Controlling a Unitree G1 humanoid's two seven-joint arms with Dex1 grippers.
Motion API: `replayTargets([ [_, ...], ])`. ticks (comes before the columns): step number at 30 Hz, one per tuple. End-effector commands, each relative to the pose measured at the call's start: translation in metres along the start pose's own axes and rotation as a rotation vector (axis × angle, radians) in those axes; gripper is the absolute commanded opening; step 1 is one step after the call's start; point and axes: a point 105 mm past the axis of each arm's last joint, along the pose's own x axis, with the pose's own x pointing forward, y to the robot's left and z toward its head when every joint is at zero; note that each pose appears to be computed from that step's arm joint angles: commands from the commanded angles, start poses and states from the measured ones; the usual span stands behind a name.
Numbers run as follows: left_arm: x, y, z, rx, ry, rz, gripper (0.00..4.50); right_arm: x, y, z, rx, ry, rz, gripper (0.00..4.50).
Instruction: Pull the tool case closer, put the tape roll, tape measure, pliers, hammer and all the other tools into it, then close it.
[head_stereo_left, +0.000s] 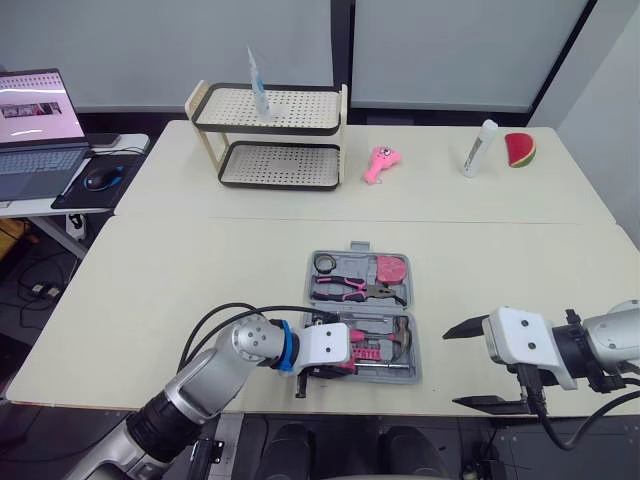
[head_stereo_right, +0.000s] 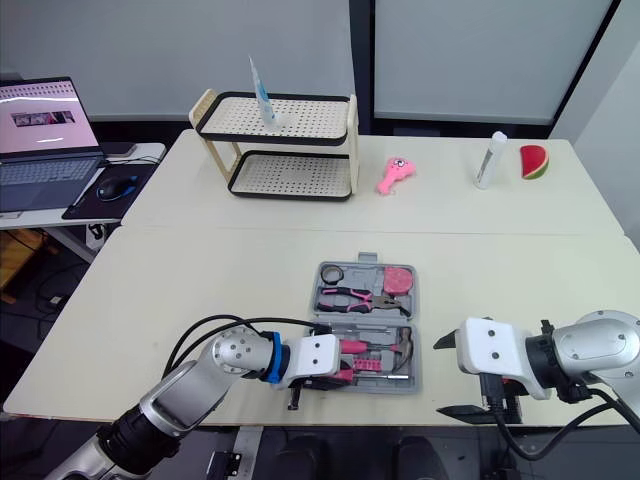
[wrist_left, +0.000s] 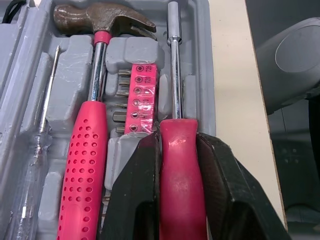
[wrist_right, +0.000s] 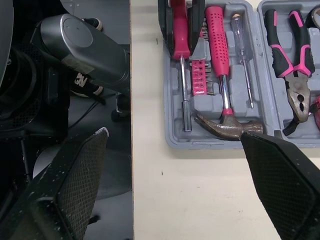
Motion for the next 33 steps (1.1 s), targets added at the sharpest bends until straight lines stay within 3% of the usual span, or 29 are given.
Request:
replayTargets([
  [1,0.002,-0.003,0.004,0.035,-0.005,-0.022,0.74,-0.003,0.0,0.005,-0.033,0.007,-0.02,4.5],
  [10,0.003,-0.003,0.007,0.027,-0.031,-0.032,0.74,-0.002,0.0,0.007,-0.029,0.001,-0.03,4.5],
  [17,-0.002,0.006,0.028,0.038,-0.113,-0.027,3.05,-0.002,0.0,0.007,-0.025,-0.003,-0.036,4.5],
  [22,-0.022,0.017,0.041,0.024,-0.182,0.014,4.46,-0.002,-0.001,0.007,-0.023,-0.008,-0.045,4.5],
  [27,-0.044,0.026,0.031,0.014,-0.191,0.018,4.46,-0.001,-0.003,0.009,-0.017,-0.022,-0.056,4.5],
  [30,-0.045,0.021,0.021,0.014,-0.16,-0.034,3.84,-0.001,-0.003,0.009,-0.016,-0.027,-0.061,4.5],
  [33,-0.04,0.019,0.013,0.022,-0.136,-0.059,2.9,0.0,-0.004,0.01,-0.014,-0.031,-0.065,4.5],
])
